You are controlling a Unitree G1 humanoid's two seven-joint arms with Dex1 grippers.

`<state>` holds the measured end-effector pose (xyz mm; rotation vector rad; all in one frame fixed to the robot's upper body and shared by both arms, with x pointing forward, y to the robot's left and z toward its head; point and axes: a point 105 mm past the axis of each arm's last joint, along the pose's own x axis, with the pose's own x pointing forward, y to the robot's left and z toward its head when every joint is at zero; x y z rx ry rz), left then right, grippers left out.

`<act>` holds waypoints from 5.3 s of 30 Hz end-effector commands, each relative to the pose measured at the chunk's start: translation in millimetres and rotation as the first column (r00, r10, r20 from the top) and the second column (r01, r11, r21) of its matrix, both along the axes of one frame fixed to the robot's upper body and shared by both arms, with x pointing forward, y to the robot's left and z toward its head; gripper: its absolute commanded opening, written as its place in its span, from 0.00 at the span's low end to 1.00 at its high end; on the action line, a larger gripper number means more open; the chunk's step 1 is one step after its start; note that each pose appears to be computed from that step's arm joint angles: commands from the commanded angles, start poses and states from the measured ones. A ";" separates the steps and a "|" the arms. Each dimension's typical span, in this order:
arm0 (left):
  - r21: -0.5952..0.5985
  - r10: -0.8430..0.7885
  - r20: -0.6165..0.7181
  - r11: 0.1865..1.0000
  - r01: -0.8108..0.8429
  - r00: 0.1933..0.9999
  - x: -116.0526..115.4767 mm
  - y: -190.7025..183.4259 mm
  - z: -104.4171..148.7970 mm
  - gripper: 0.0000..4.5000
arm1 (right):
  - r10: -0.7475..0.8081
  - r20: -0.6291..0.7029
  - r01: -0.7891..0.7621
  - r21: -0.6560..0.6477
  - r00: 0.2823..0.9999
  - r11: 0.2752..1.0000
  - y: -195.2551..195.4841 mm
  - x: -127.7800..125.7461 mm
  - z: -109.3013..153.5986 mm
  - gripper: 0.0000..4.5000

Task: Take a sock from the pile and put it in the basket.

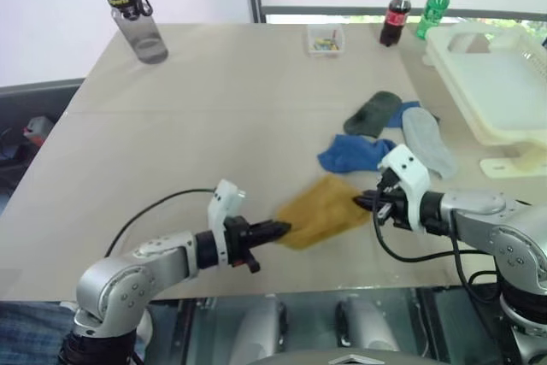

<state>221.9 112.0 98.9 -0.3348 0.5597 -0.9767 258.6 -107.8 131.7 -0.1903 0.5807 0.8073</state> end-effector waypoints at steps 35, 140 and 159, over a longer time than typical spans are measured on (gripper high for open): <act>0.007 -0.015 0.029 1.000 0.015 0.999 1.5 -16.1 -7.0 0.00 | 0.094 0.320 -0.093 -0.019 0.943 0.995 1.2 17.5 31.8 0.99; -0.415 -0.315 -0.042 0.869 0.270 0.948 30.5 -59.9 31.4 0.99 | 0.237 0.512 -0.121 -0.251 0.826 0.961 28.9 40.7 -31.9 1.00; -0.423 -0.343 -0.030 0.855 0.299 0.939 31.6 -70.1 30.1 0.99 | 0.140 0.543 -0.057 -0.166 0.828 0.985 2.1 36.8 14.6 1.00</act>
